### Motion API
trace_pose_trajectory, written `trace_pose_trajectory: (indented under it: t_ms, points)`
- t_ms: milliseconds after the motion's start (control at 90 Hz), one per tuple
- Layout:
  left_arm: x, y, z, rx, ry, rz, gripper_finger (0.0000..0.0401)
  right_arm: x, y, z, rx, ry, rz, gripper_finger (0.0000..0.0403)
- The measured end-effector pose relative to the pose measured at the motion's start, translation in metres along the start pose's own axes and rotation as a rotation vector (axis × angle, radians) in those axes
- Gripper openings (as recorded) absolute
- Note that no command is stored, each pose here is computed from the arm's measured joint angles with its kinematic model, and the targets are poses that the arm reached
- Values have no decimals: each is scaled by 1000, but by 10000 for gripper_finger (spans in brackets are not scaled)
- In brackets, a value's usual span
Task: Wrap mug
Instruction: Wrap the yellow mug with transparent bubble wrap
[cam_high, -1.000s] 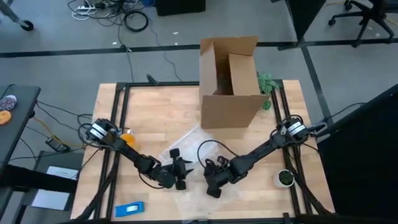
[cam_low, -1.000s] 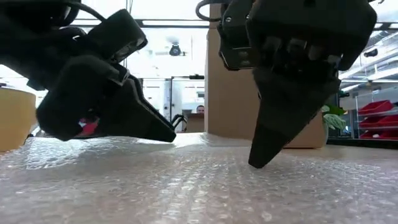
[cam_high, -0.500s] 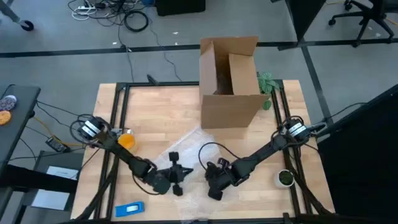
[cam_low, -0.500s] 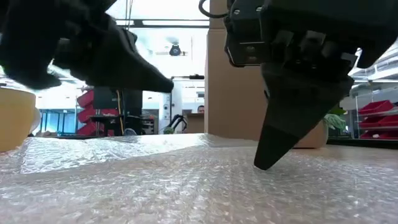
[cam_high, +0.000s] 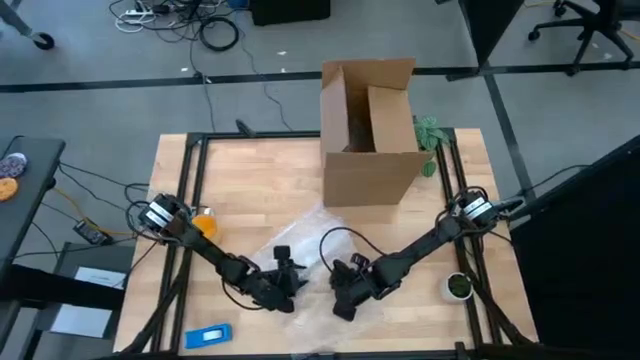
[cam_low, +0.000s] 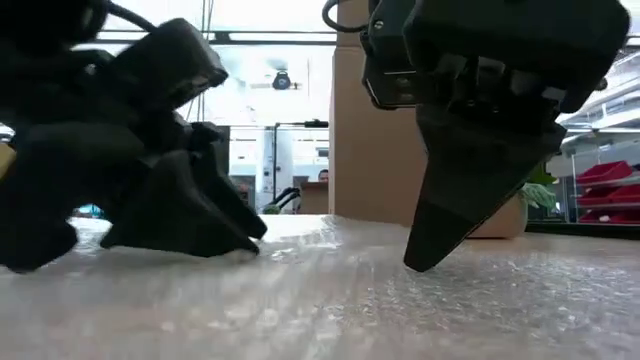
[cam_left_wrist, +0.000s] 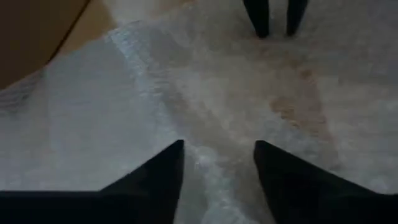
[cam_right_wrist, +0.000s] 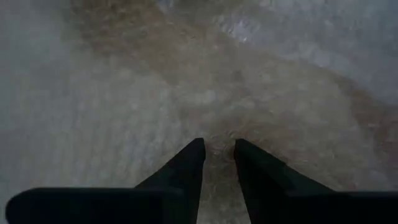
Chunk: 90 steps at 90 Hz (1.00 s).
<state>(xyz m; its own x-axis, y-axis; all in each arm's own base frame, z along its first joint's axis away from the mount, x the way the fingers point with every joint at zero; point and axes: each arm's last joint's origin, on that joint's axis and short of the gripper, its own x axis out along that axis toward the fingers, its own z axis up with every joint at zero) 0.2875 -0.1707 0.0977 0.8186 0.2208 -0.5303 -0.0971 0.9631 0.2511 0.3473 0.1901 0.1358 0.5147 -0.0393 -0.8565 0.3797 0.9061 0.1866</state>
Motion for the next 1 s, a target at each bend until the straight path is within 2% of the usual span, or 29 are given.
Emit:
trace_pose_trajectory:
  t_ms: [111,211,289,400,444,500,733,867,1000]
  points:
    - [5,3,0,-33,7,3,230,0,0,0,0,0,0,75]
    - [6,4,-1,-55,13,7,214,0,0,0,0,0,0,75]
    - [5,5,0,-33,18,4,173,0,0,0,0,0,0,75]
    - [-3,9,5,1,34,-4,81,-1,1,-2,7,1,2,75]
    - [-8,12,9,-13,28,-5,40,-1,2,-3,8,4,5,75]
    - [-16,17,20,-38,3,-11,14,-2,4,-5,1,9,7,75]
    - [-61,45,57,-9,-80,31,1,-5,5,-15,-21,54,-20,75]
    - [-88,72,58,58,-9,181,1,-6,6,-17,-13,59,-20,75]
    - [-112,109,47,45,107,357,0,-7,7,-20,-22,64,-21,75]
